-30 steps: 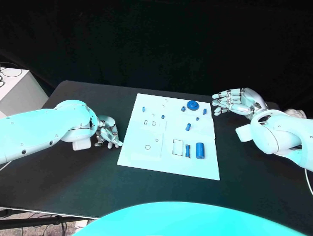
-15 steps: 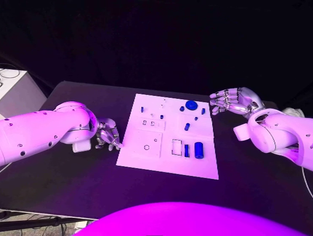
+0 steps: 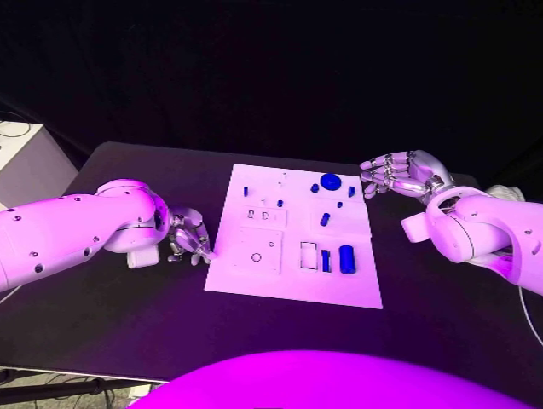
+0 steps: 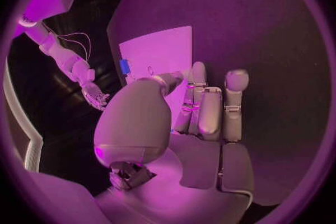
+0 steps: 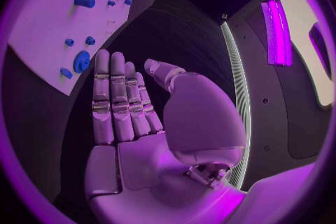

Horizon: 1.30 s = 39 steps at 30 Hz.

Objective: Assemble the parts on the task board

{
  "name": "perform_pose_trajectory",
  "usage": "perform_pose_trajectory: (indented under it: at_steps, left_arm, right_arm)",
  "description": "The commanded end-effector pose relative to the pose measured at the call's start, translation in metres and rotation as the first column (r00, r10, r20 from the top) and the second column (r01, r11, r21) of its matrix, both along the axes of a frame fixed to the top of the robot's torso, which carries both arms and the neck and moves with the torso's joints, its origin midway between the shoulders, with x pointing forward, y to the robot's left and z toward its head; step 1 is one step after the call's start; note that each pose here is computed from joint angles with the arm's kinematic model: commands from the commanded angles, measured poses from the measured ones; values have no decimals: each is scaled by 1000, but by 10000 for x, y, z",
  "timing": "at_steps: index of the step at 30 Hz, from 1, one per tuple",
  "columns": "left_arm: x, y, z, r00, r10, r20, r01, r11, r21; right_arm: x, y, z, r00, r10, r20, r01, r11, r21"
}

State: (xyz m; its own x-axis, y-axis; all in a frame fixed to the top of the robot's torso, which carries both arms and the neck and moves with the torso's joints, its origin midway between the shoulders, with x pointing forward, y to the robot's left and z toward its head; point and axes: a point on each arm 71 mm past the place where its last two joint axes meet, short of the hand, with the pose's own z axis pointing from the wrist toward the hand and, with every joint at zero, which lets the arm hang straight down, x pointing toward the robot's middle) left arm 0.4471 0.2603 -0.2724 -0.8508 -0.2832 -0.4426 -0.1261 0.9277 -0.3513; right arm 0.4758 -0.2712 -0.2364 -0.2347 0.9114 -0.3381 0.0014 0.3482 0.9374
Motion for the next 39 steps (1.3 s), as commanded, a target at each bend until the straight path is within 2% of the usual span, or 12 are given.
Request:
perform_pose_trajectory:
  at_steps: [1, 15, 23, 28, 33, 36, 37, 39]
  left_arm:
    - [-24, -75, -3, 1000, -14, -20, 13, 998, -54]
    - [-8, -81, 2, 1000, 5, -9, -6, 997, -73]
    - [7, -40, -1, 1000, 19, -5, -19, 997, -71]
    - [31, 39, 10, 999, 46, 11, -45, 996, -82]
    - [108, 177, 75, 991, 133, 34, -126, 979, -161]
    - [195, 257, 158, 975, 213, 62, -191, 947, -260]
    - [236, 285, 195, 966, 248, 76, -214, 926, -311]
    - [339, 337, 294, 933, 344, 108, -261, 851, -457]
  right_arm:
    - [-1, 19, 4, 1000, 22, 8, -22, 1000, 1]
    - [6, 17, 2, 1000, 21, 9, -21, 1000, 1]
    - [8, 16, 1, 1000, 21, 9, -21, 1000, 1]
    - [9, 7, 3, 1000, 20, 14, -20, 1000, 1]
    - [29, -19, 2, 1000, 15, 21, -15, 1000, 2]
    - [53, -39, -2, 1000, 8, 27, -8, 1000, 2]
    - [66, -45, -5, 1000, 4, 30, -4, 1000, 2]
    - [106, -59, -13, 999, -7, 37, 7, 1000, 2]
